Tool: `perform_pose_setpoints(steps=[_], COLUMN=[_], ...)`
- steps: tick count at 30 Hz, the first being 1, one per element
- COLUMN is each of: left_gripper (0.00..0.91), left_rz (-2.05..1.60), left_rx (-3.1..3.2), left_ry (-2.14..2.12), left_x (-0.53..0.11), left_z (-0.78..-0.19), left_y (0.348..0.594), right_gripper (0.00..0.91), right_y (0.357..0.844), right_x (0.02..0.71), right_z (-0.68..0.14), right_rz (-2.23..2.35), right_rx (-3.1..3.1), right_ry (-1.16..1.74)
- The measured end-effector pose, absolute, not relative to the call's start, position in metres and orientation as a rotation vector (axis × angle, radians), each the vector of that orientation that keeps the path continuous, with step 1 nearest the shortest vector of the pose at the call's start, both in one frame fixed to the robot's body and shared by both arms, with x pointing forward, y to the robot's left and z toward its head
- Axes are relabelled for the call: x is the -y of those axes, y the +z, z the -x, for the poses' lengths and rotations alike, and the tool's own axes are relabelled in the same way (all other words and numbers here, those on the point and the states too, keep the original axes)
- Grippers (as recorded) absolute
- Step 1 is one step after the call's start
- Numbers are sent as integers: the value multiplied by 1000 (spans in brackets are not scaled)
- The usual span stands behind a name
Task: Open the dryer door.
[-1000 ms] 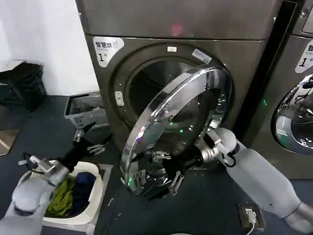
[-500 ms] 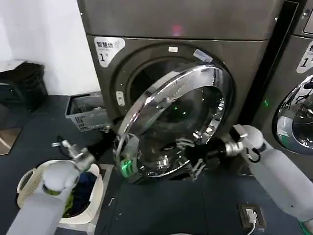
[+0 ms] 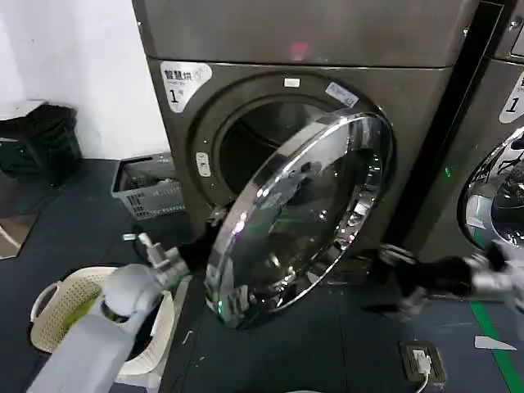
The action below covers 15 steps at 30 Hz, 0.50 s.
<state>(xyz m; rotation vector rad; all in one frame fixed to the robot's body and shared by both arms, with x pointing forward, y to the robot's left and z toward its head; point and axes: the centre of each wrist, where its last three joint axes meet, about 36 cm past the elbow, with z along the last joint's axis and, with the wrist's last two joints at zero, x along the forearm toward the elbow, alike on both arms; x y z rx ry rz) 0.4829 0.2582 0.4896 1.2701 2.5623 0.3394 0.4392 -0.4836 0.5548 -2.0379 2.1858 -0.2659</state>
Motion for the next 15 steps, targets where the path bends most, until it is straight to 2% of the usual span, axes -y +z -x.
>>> perform_pose_setpoints(steps=[10,15], left_gripper=[907,907], left_rz=[-1430,-1513], left_rx=[-2431,-2372], left_ry=[300,268], left_x=[-204,-171], left_z=[-487,-491], left_y=[488,482], right_gripper=[907,907], right_y=[547,536], right_x=[568,593], right_z=[-278,-179], right_rz=[1547,1155], right_rx=[-2492,-2680], right_ry=[-345,-457])
